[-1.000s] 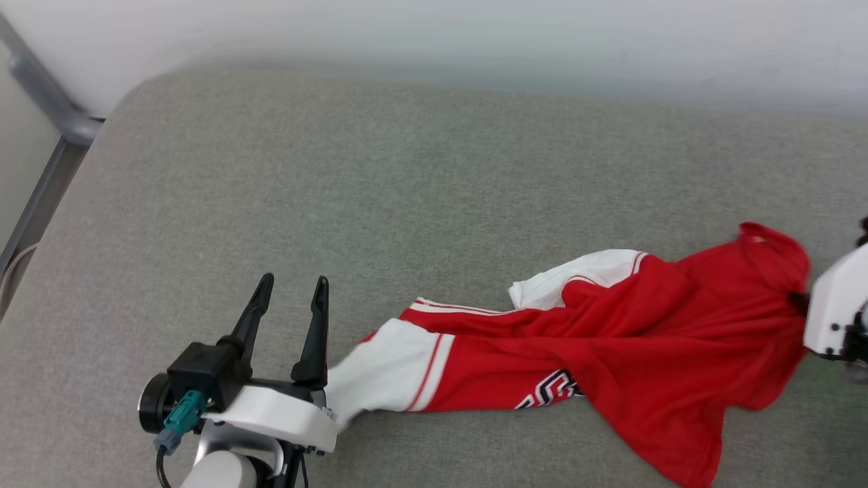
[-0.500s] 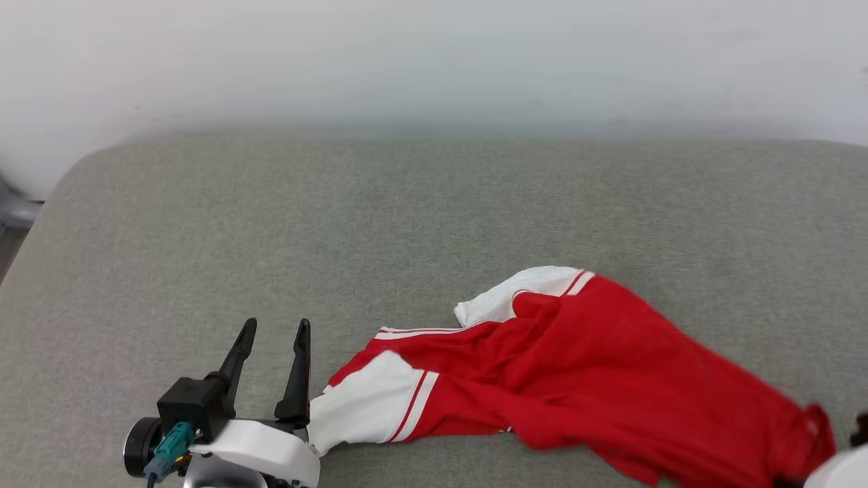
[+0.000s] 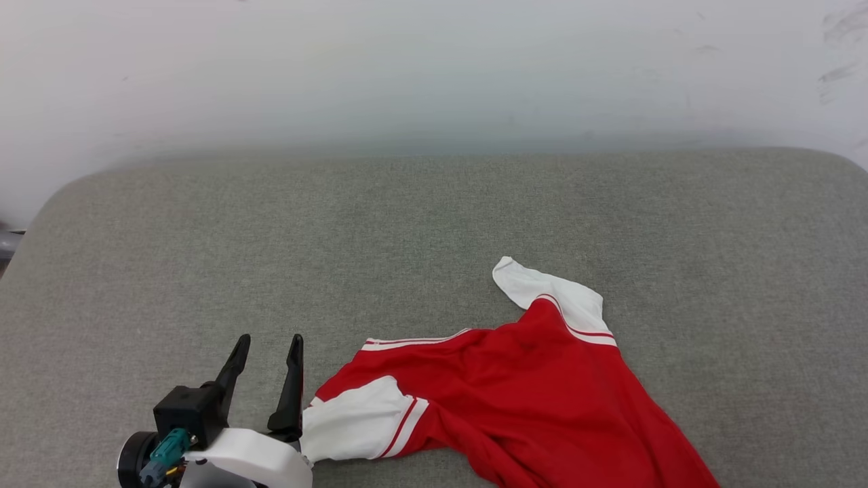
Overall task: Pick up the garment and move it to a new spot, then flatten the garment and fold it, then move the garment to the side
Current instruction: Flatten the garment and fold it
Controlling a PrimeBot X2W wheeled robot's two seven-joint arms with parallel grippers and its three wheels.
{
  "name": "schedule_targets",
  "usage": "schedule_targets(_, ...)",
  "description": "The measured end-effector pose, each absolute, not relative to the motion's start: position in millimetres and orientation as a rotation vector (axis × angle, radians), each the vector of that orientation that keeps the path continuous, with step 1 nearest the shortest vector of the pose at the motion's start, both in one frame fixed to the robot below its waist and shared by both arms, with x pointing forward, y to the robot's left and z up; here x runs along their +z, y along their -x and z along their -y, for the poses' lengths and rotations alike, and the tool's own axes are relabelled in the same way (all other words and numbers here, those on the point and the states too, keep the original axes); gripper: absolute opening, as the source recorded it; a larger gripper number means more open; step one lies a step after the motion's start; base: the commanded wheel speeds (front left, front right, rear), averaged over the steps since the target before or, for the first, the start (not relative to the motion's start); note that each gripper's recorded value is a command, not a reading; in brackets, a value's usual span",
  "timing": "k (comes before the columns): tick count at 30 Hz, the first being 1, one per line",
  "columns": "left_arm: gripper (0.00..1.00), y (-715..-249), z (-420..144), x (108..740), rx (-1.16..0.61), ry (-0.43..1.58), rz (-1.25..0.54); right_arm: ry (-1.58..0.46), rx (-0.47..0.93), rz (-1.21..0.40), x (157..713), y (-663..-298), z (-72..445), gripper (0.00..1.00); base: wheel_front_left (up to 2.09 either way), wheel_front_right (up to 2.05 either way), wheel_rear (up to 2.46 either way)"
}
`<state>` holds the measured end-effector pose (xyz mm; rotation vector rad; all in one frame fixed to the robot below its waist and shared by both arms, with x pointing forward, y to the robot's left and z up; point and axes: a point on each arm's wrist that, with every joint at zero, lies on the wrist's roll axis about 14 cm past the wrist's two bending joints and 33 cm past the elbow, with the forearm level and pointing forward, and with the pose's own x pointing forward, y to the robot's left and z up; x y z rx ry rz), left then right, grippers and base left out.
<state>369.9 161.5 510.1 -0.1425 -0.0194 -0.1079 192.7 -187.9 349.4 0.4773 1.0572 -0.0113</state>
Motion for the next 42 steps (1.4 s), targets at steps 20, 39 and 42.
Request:
schedule_targets(20,1.00,-360.5,-176.6,506.1,-0.051,0.145,0.008,-0.303,-0.107,-0.236,467.1,-352.6,236.6,1.00,0.00,0.00,0.00)
schedule_targets(39,1.00,-379.9,-198.3,493.2,0.025,0.165,-0.005,0.073,0.334,-0.741,418.2,-474.4,146.0,1.00,0.00,0.00,0.00)
schedule_targets(42,1.00,-383.8,-201.7,488.9,0.036,0.163,-0.012,0.108,0.374,-0.813,401.7,-480.7,136.3,1.00,0.00,0.00,0.00)
